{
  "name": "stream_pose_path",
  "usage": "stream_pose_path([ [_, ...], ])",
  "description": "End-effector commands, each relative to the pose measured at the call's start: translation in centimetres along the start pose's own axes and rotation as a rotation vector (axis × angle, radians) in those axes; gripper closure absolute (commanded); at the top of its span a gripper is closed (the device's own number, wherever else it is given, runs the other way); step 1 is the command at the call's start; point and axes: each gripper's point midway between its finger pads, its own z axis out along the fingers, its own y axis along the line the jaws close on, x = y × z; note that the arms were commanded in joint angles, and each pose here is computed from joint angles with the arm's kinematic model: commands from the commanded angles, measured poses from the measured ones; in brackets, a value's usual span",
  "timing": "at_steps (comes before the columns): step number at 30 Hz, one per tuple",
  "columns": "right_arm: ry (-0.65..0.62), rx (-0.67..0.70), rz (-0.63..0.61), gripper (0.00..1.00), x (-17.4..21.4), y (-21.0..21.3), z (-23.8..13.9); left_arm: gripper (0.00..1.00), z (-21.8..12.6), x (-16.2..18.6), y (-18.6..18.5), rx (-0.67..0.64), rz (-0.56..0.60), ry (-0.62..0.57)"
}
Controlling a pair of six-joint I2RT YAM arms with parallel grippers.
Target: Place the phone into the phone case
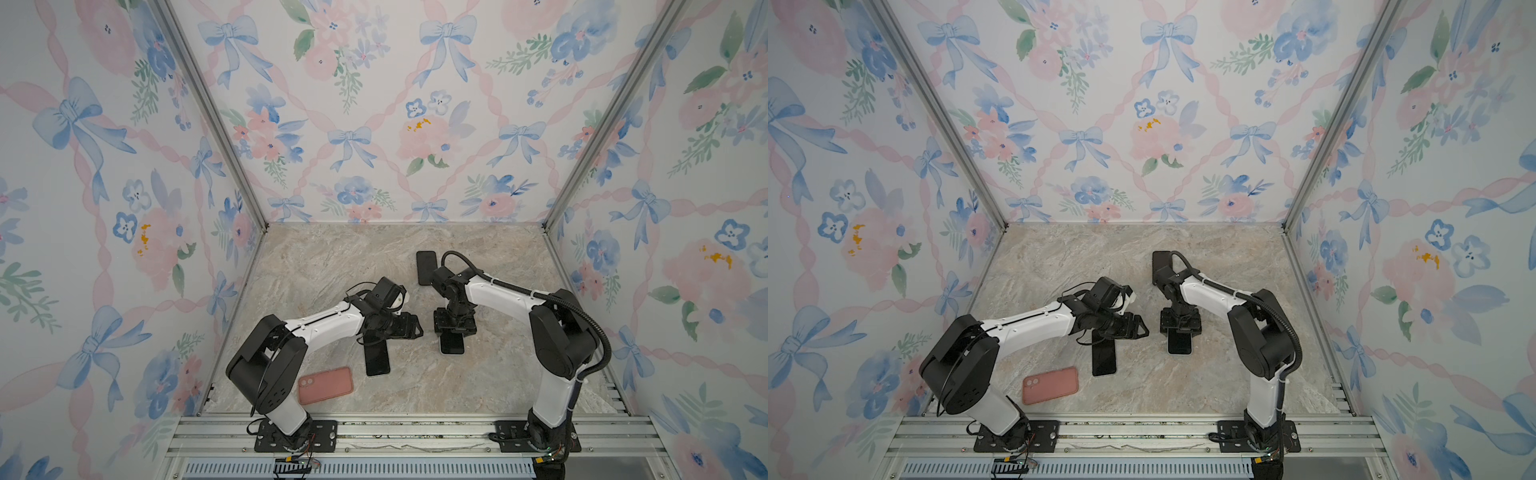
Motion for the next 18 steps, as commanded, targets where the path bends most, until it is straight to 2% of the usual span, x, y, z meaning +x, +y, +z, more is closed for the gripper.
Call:
stream_pose_path([
  [1,-0.071,0.007,-0.016,0.33,-2.4,-1.3,-2.4,0.27,0.3,-2.0,-0.1,0.006,0.035,-0.015],
  [9,-0.169,0.086,-0.012,0.34,-9.3,-3.7,-3.4,0.27,0.5,-6.8,0.7,0.016,0.020,-0.069],
  [18,-0.200,0.093,-0.001,0.34,-16.1,-5.4,-3.4,0.27,2.1,-8.8,1.5,0.021,-0.024,-0.068],
])
